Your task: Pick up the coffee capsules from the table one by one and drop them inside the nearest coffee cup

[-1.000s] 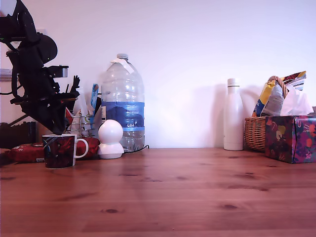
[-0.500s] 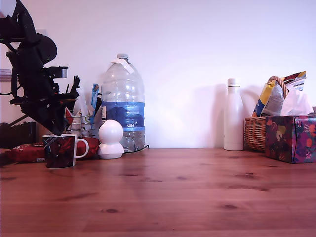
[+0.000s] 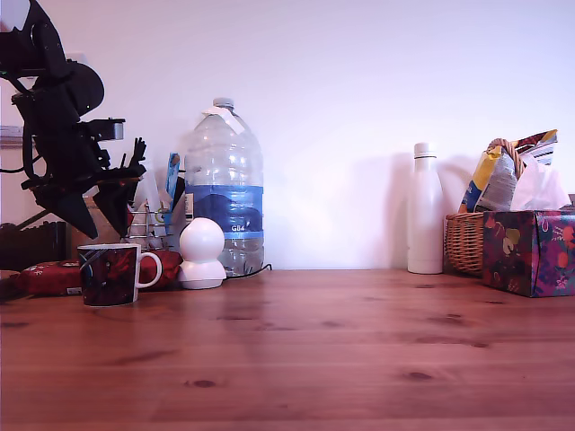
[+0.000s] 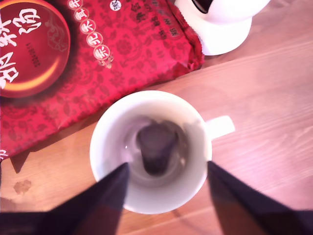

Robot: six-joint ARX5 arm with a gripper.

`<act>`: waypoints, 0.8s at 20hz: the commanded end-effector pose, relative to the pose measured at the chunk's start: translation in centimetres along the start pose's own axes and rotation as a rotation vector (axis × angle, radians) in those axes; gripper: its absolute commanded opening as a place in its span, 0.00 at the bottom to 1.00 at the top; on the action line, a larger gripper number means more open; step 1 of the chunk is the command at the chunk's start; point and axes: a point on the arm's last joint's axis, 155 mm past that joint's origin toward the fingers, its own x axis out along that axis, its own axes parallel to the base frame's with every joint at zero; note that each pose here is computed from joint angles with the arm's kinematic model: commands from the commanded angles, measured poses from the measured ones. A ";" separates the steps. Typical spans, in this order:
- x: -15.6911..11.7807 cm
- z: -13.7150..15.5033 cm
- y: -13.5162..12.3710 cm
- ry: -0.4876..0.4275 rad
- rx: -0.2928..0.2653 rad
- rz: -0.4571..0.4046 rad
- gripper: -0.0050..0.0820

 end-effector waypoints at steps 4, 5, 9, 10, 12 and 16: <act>0.1 -0.5 -0.6 0.023 0.002 -0.025 0.95; -0.4 -0.5 -0.8 0.023 0.002 -0.037 0.95; -3.7 0.5 -2.1 -0.014 0.017 -0.081 0.50; -4.8 0.9 -2.6 -0.028 0.022 -0.097 0.26; -6.7 1.7 -3.4 -0.066 0.030 -0.123 0.04; -9.9 2.3 -4.1 -0.109 0.044 -0.124 0.04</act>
